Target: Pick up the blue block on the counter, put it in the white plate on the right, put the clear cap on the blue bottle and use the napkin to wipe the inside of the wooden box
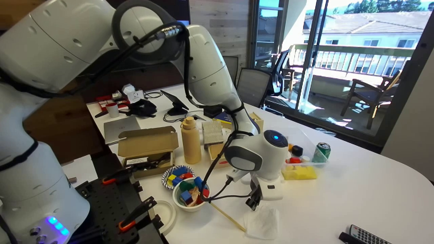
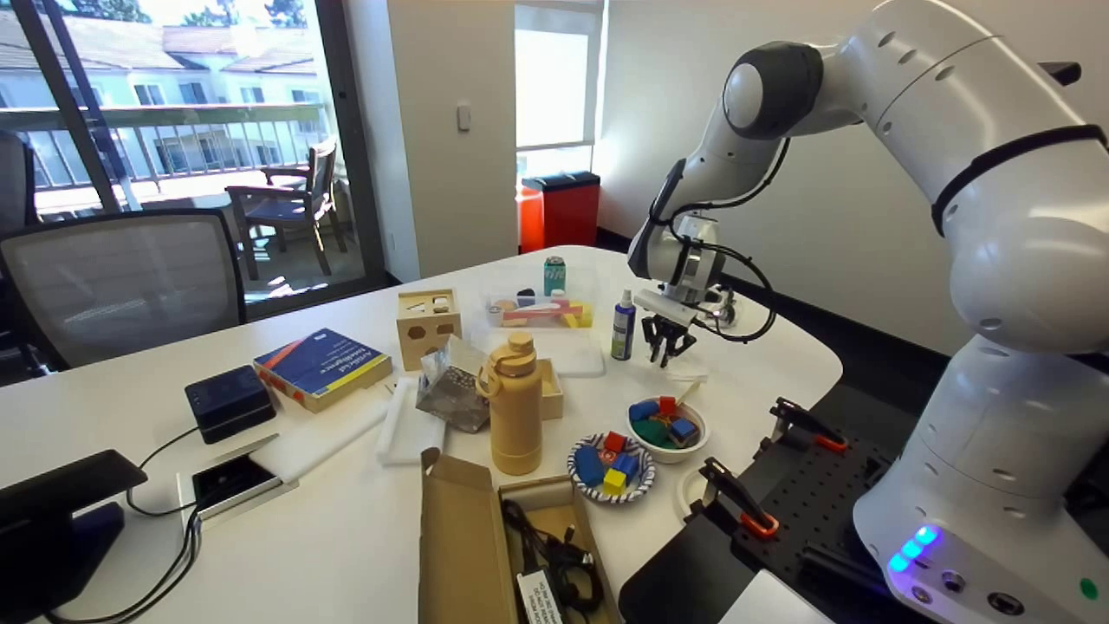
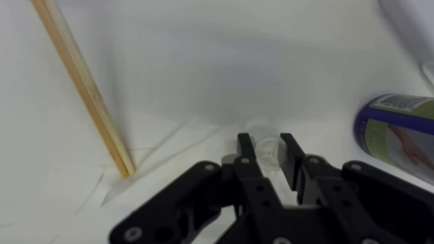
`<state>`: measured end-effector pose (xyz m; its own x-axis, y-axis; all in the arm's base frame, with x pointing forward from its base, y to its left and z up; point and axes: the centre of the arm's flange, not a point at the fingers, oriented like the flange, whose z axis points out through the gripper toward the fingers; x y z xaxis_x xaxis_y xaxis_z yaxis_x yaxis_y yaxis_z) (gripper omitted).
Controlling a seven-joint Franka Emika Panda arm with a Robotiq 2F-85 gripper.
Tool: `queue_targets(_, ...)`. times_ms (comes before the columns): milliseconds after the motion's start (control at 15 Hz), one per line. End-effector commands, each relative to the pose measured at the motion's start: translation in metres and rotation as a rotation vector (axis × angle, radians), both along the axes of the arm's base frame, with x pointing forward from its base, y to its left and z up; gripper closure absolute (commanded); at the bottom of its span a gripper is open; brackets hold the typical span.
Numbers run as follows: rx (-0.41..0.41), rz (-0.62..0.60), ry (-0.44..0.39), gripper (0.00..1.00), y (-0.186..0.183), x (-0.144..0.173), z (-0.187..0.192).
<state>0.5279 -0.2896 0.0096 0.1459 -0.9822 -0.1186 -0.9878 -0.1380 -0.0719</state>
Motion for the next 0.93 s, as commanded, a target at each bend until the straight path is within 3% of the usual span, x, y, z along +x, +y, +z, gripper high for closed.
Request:
queue_targets(0, -0.041, -0.023, -0.045, 0.94, -0.001, -0.026, 0.070)
queue_targets(467, -0.094, -0.004, -0.131, 0.94, -0.004, -0.025, 0.181)
queue_targets(867, -0.118, 0.119, -0.163, 0.94, 0.019, 0.000, 0.218)
